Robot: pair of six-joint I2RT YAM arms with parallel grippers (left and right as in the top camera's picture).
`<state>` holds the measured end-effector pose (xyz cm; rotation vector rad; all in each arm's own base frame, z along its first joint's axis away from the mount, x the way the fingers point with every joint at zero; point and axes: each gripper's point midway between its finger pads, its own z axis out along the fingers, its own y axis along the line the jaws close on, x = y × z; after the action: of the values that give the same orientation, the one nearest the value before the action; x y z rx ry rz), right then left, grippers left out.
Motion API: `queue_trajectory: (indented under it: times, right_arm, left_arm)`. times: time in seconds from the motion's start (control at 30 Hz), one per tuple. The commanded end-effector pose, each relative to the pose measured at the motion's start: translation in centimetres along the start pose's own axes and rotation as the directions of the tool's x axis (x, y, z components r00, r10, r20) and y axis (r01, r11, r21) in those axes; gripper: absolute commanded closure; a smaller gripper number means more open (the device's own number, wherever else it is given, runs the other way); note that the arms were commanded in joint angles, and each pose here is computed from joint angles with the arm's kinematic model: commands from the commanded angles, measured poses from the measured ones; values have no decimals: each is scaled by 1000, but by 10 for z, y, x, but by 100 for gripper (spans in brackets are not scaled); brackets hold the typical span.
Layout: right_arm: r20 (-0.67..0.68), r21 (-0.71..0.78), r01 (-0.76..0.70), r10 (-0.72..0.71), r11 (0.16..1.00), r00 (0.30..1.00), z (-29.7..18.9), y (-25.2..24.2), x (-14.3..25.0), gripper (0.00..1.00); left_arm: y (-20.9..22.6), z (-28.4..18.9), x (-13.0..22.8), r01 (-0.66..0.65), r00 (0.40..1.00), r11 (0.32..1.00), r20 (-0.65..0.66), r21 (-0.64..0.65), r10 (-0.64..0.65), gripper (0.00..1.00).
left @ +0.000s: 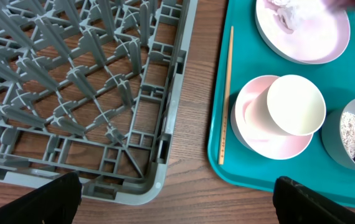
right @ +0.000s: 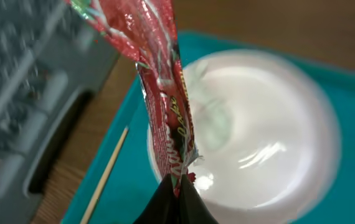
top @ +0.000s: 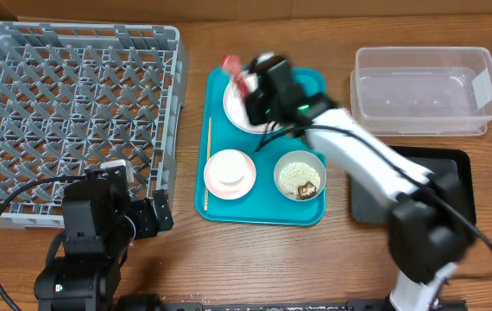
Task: Sort waste into correct bins and load items into the dishwasher
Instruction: 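Carry the red wrapper with right gripper into the clear bin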
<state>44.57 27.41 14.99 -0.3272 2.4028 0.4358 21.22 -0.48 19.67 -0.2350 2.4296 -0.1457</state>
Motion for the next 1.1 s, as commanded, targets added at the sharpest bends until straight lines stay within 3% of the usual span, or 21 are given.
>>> queue_trajectory:
  times: [0.0, 0.1, 0.2, 0.4, 0.5, 0.73, 0.83, 0.97, 1.07]
  right_arm:
    - [164, 60, -77, 66, 995, 984, -65, -40, -56, 96]
    - [224, 202, -219, 172, 955, 959, -93, -100, -65, 96]
    - [272, 340, -396, 314, 853, 910, -113, -169, -55, 96]
    - [273, 450, -579, 513, 680, 814, -121, -257, -12, 96]
    - [276, 441, -628, 569, 641, 774, -117, -278, -3, 96]
    - [257, 212, -666, 616, 716, 744, -110, -266, -30, 83]
    - [206, 121, -657, 629, 744, 750, -109, -246, -35, 67]
    - [127, 16, -616, 609, 788, 783, -100, -205, -40, 56]
    - [80, -13, -509, 508, 861, 858, -88, -167, -40, 48]
  left_arm:
    - [-4, -6, -8, 15, 1000, 1000, 25, 18, -16, 0]
    - [-4, -6, -8, 15, 1000, 1000, 26, 18, -15, 0]
    - [-4, -6, -8, 15, 1000, 1000, 26, 18, -15, 0]
    - [-4, -6, -8, 15, 1000, 1000, 26, 18, -15, 0]
    - [-4, -6, -8, 15, 1000, 1000, 26, 18, -15, 0]
    - [-4, -6, -8, 15, 1000, 1000, 27, 18, -15, 0]
    - [-4, -6, -8, 15, 1000, 1000, 26, 18, -15, 0]
    - [-4, -6, -8, 15, 1000, 1000, 27, 17, -15, 0]
    - [-4, -6, -8, 15, 1000, 1000, 27, 18, -15, 0]
